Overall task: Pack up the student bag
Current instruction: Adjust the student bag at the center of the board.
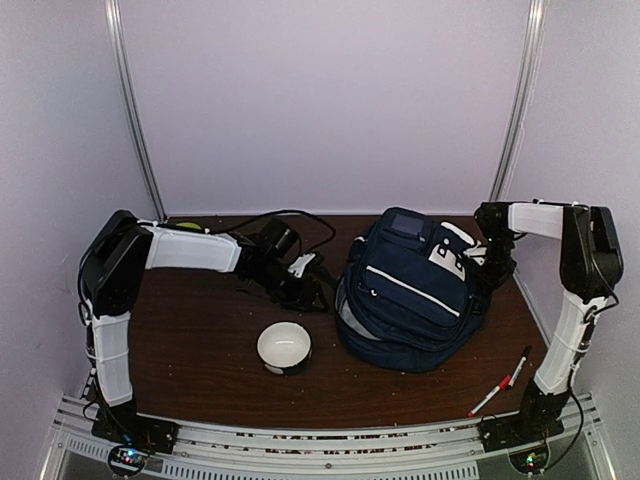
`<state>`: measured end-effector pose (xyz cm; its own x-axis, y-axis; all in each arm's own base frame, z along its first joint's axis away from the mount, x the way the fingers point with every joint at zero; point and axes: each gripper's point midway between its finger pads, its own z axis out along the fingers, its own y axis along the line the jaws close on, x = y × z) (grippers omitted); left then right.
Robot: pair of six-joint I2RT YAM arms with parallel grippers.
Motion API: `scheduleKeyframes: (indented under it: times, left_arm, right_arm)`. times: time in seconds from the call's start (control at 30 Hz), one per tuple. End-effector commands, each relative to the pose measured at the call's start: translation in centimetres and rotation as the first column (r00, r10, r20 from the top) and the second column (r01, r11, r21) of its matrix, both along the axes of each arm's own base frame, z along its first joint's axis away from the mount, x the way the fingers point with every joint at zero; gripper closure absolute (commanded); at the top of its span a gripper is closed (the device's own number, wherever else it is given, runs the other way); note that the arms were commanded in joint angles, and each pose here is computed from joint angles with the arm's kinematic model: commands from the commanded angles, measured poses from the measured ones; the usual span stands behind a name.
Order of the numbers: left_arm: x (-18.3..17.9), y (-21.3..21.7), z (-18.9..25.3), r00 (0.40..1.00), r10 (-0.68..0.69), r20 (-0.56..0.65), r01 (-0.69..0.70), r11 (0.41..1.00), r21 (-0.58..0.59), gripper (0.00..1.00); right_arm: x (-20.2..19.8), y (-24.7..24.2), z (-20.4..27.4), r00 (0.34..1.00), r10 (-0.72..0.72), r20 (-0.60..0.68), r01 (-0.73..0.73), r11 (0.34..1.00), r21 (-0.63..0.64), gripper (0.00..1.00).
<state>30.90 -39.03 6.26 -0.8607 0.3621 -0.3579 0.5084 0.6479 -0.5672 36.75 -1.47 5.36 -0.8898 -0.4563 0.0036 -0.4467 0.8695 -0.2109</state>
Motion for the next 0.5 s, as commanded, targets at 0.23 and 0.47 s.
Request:
scheduleKeyframes:
  times: [0.23,0.47]
  left_arm:
    - [-4.0,-1.2,4.6,0.992,-0.084,0.090,0.095,0.988,-0.124,0.44]
    - [-4.1,2.0,5.5,0.975,-0.082,0.209,0.087,0.996,-0.016,0.44]
  right_arm:
    - [14.9,11.0,4.1,0.957,0.010,0.289,-0.072,0.976,0.206,0.56]
    - [16.6,12.4,6.2,0.948,-0.001,0.317,-0.080,0.967,0.241,0.55]
